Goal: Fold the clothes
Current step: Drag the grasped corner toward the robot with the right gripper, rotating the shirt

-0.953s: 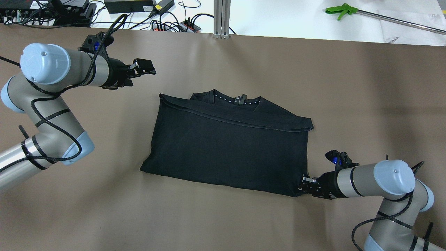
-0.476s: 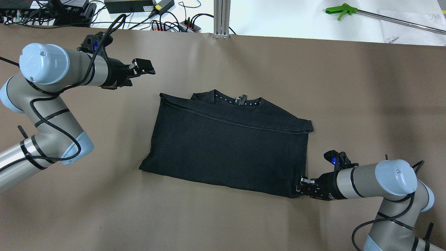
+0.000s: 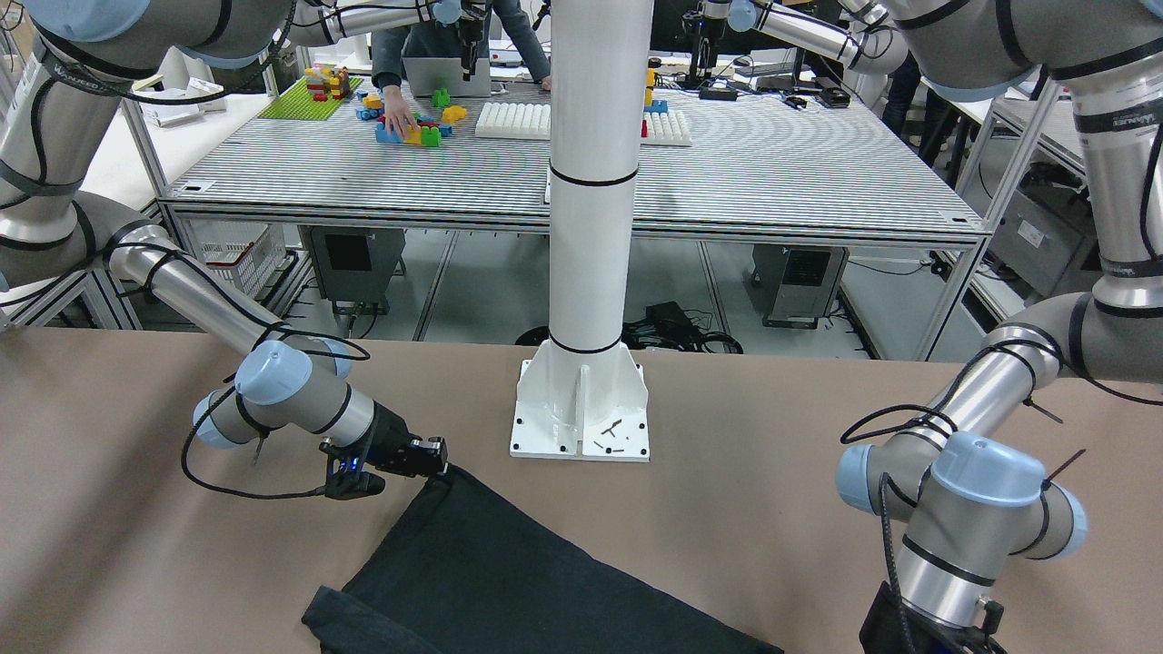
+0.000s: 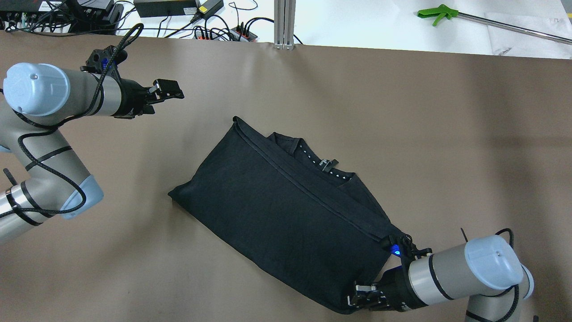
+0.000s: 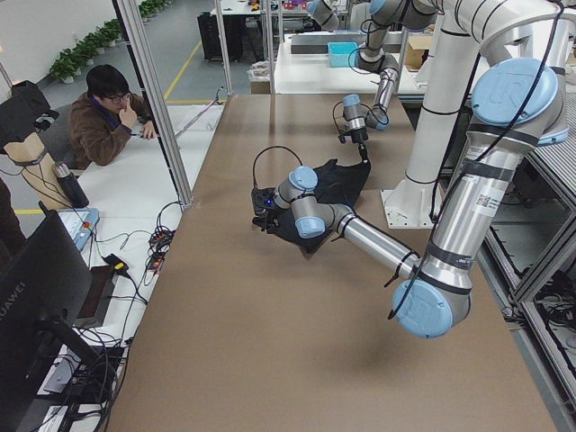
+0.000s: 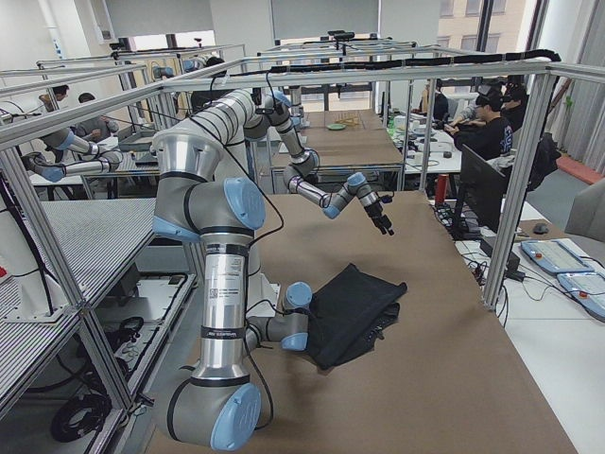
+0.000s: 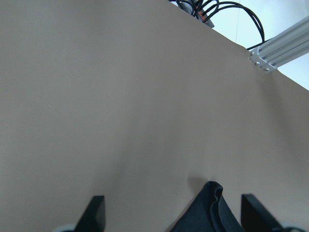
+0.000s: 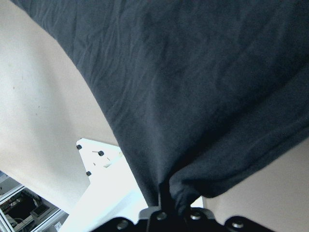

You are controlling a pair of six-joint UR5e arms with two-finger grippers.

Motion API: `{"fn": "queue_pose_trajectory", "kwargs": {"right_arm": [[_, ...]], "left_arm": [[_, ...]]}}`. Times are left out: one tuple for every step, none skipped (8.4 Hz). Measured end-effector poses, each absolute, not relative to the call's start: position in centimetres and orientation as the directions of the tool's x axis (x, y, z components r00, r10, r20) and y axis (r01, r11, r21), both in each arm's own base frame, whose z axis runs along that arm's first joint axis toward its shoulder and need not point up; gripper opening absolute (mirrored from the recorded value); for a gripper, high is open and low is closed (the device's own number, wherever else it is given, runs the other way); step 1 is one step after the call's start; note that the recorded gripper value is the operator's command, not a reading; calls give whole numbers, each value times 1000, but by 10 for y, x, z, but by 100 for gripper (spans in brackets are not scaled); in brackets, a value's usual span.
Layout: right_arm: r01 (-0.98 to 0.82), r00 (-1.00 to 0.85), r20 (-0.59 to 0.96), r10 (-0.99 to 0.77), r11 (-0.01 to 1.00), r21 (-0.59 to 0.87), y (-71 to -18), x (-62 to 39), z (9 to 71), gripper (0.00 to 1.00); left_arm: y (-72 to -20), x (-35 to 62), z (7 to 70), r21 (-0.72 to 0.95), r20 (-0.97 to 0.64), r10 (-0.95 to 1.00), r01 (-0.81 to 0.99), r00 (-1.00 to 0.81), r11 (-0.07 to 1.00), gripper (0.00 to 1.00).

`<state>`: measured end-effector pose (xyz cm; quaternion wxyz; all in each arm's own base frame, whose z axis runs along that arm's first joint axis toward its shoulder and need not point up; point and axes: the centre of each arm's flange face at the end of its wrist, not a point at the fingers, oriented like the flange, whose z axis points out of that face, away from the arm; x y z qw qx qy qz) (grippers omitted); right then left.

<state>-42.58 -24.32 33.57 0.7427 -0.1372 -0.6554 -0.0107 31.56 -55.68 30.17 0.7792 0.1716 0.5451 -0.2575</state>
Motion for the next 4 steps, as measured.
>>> {"fn": "queue_pose_trajectory", "kwargs": {"right_arm": [[226,124,980,153,958,-178,-232,-432,325,94],[236,113,983,147,957,-171,-228,-435,320,94],[235,113,983,147,957,-170,-229,-433,321,94],[226,123,981,149,959,-173,-232,-427,327,94]], "left_arm": [[-552,312,305,-13,-937,-215,590,274,807,100],[-549,309,308,-13,-937,-216,590,275,807,100],[-547,308,311,-15,-935,-219,589,278,808,100],[-543,307,313,-17,-935,-220,584,278,812,100]]}}
